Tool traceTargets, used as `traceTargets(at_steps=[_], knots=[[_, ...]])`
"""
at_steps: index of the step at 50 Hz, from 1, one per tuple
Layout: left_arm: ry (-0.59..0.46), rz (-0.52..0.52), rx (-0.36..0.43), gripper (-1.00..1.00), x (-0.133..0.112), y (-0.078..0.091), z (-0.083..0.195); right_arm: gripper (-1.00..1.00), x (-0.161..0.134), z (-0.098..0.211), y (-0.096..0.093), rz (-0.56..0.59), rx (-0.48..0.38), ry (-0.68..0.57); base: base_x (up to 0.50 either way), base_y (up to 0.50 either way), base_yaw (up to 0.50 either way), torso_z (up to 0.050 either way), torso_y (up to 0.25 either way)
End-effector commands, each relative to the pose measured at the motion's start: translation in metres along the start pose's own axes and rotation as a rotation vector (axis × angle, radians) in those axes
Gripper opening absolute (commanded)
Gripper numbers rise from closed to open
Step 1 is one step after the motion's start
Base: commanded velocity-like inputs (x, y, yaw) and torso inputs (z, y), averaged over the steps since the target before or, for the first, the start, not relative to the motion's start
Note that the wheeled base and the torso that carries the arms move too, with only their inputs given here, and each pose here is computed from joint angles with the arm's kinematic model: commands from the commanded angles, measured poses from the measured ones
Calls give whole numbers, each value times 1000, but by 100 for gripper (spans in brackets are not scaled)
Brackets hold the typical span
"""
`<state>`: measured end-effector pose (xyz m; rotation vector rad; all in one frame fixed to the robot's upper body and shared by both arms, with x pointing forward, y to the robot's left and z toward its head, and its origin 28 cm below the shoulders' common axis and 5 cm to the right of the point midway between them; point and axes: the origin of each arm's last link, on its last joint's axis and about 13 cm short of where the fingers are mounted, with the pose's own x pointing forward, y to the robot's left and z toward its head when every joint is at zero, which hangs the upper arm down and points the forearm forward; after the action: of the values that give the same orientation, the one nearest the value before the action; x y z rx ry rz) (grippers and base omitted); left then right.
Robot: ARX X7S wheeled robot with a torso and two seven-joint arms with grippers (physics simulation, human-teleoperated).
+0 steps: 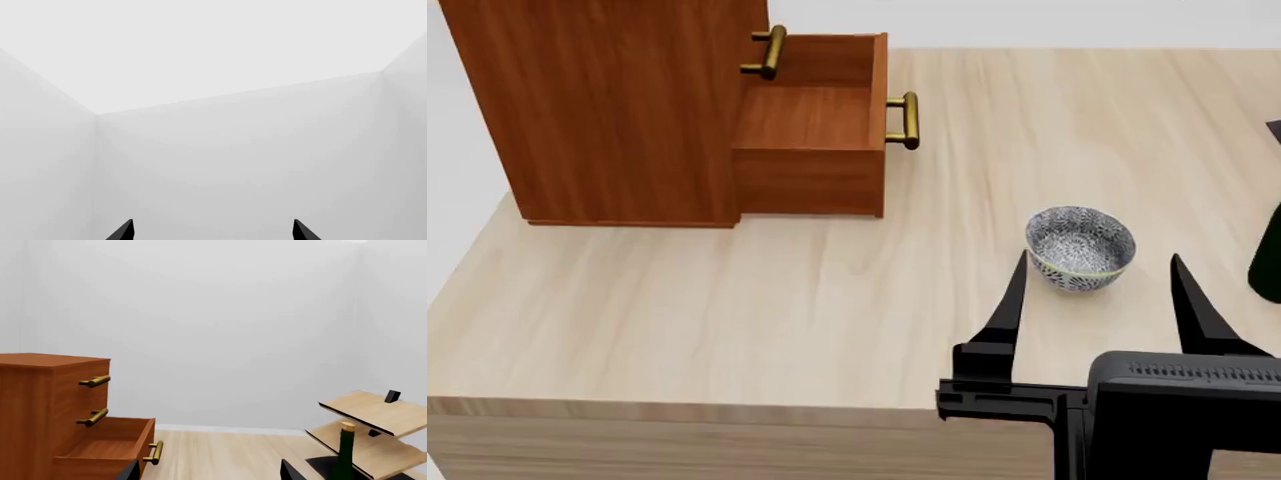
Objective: Put the bowl in the bottom drawer of the cabinet.
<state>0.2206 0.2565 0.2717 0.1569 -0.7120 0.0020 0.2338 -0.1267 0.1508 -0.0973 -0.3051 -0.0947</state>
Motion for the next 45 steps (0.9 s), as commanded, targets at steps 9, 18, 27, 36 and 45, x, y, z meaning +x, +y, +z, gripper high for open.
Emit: traceTargets(at_steps=[9, 18, 27, 36, 45], knots=[[-7, 1, -5, 100, 0, 0, 0, 100, 0, 0, -1, -1, 1, 2, 303, 0, 0, 0, 0], [-7, 0, -3, 100, 0, -1, 0, 100, -1, -1, -1, -3, 2, 2, 305, 0, 0, 0, 0], [-10, -4, -3, 100, -1, -1, 1, 100, -2, -1, -2, -3, 5, 0, 304, 0, 0, 0, 0], [-14, -7, -5, 100, -1, -1, 2, 100, -2, 0, -2, -3, 5, -1, 303, 0, 0, 0, 0], [-15, -5, -5, 100, 0, 0, 2, 100, -1, 0, -1, -1, 3, 0, 303, 0, 0, 0, 2]])
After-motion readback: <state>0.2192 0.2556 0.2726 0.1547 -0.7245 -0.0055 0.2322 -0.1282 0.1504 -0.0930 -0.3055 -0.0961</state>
